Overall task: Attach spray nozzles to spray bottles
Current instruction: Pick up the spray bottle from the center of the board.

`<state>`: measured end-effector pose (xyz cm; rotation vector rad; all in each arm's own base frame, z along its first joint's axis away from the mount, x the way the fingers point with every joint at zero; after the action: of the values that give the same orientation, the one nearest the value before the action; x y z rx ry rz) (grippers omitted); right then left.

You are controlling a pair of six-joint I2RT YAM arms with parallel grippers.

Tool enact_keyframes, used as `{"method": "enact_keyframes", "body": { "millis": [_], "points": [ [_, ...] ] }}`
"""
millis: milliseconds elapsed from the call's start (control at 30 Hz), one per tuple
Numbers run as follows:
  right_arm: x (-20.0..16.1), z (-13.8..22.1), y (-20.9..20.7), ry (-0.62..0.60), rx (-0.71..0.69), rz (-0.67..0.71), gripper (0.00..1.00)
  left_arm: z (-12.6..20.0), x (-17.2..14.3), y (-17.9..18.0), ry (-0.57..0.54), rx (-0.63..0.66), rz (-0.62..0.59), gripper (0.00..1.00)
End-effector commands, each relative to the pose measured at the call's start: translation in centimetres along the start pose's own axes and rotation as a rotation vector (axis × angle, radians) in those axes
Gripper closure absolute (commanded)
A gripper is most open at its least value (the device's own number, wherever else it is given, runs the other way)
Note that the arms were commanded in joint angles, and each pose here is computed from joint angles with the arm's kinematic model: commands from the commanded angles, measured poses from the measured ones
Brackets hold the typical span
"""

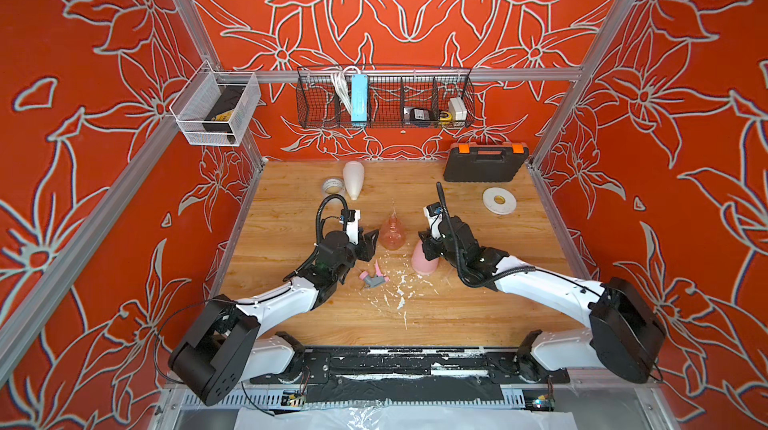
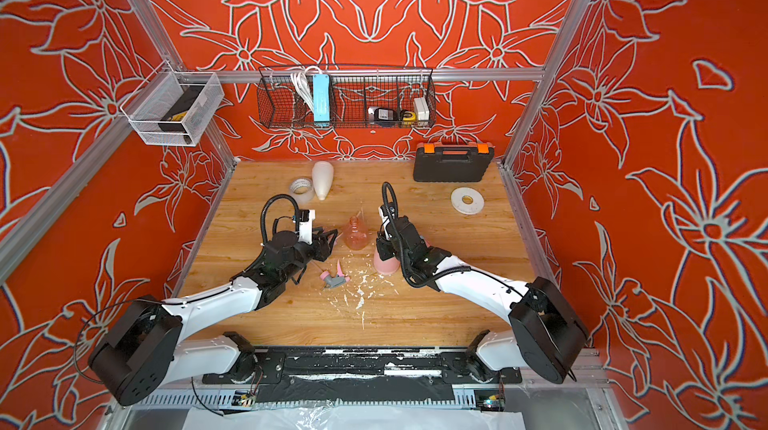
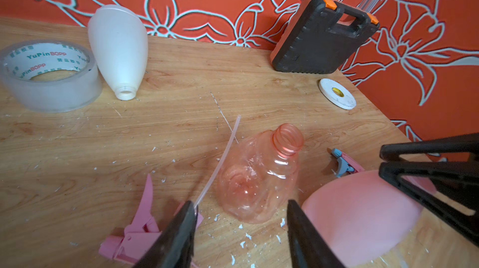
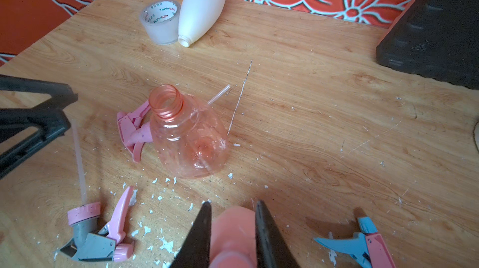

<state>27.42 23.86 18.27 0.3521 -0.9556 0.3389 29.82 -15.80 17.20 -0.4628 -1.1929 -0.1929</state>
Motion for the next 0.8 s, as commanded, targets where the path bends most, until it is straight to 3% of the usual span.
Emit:
{"method": "enact_keyframes", "body": {
  "millis": [0, 133, 233, 367, 467, 500, 767],
  "points": [
    [1.4, 1.6, -0.2, -0.027, -0.03, 0.013, 0.98, -0.2, 1.4, -1.8, -0.043, -0.137, -0.027, 0.46],
    [4.3, 4.0, -1.1, -0.039, -0.056, 0.064, 1.0, -0.4, 2.7, -5.1, -0.064, -0.36, -0.091, 0.45],
    [6.4, 6.0, -2.7, -0.037, -0.048, 0.061, 1.0, 0.0, 2.9, -8.7, -0.115, -0.484, -0.206, 0.45],
    [8.7, 9.2, -5.2, -0.046, -0.014, 0.011, 1.0, -0.3, 1.4, -12.8, -0.133, -0.634, -0.393, 0.39],
    [9.9, 11.5, -5.5, -0.068, 0.031, 0.01, 1.0, -1.5, 0.4, -14.2, -0.094, -0.739, -0.441, 0.34],
    [10.2, 12.0, -5.1, -0.073, 0.057, 0.017, 1.0, -2.0, 0.4, -14.5, -0.081, -0.755, -0.451, 0.28],
    [10.6, 14.1, -2.7, -0.11, 0.247, 0.024, 1.0, -4.2, 0.2, -15.5, -0.095, -0.817, -0.47, 0.19]
  ]
}}
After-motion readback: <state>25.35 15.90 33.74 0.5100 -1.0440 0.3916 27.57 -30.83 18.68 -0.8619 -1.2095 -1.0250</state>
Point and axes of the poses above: each gripper's point midway between its finger pads, its own z axis back along the fingers, its own y axis along the line the jaws close on, x = y × z, the point moved 5 cm from there along z, back along the fingers, and after that the axes turned 5 degrees about -z, right-handed, at the moved point
